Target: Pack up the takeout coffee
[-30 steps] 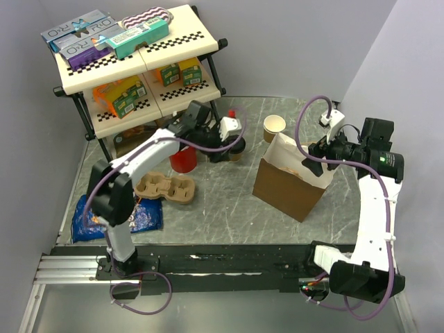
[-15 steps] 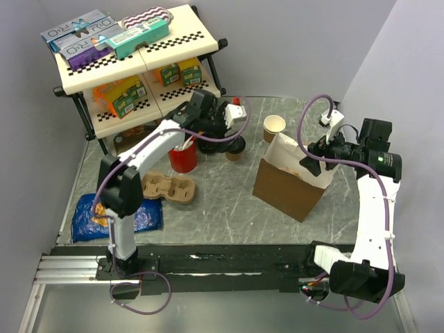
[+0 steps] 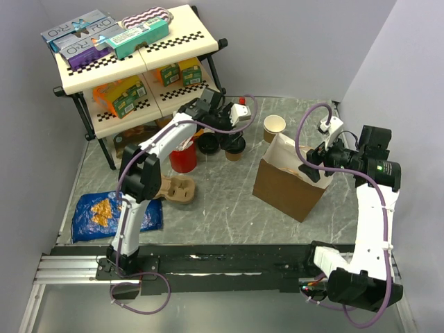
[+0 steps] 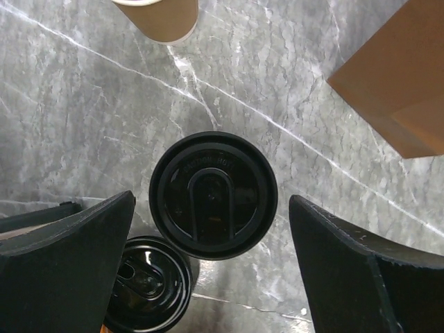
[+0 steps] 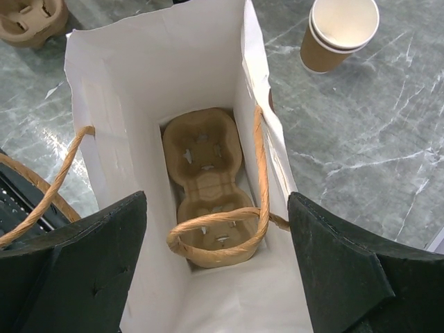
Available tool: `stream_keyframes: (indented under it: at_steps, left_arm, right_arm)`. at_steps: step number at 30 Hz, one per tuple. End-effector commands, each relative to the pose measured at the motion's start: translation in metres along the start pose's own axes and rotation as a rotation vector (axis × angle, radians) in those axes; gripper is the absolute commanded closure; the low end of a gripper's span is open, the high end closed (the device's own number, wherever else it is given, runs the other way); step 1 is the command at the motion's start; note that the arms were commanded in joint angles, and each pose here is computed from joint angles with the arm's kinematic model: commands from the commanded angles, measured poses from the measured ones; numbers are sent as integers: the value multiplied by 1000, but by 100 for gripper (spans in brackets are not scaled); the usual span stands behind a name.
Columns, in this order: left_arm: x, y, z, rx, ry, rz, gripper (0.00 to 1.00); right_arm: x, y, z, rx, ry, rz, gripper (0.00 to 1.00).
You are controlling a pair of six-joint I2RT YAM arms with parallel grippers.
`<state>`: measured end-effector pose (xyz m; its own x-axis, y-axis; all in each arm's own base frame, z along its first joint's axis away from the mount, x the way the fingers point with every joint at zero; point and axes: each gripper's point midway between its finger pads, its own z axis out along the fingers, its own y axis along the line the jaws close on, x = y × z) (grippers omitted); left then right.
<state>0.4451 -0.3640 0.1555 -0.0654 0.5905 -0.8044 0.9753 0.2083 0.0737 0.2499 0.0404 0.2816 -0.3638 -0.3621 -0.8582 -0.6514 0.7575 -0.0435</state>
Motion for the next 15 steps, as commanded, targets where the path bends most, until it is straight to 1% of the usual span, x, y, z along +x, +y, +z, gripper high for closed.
stream_keyframes:
  at_steps: [1, 7, 15]
  left_arm:
    - [-10, -4, -1, 42, -17, 68, 1]
    - [-1, -4, 3, 45, 1, 72, 3]
    - [-1, 1, 9, 37, -8, 70, 4]
  right_arm:
    - [-1, 2, 0, -4, -16, -8, 12]
    - [-3, -1, 2, -7, -18, 4, 12]
    - [-3, -3, 3, -9, -11, 6, 12]
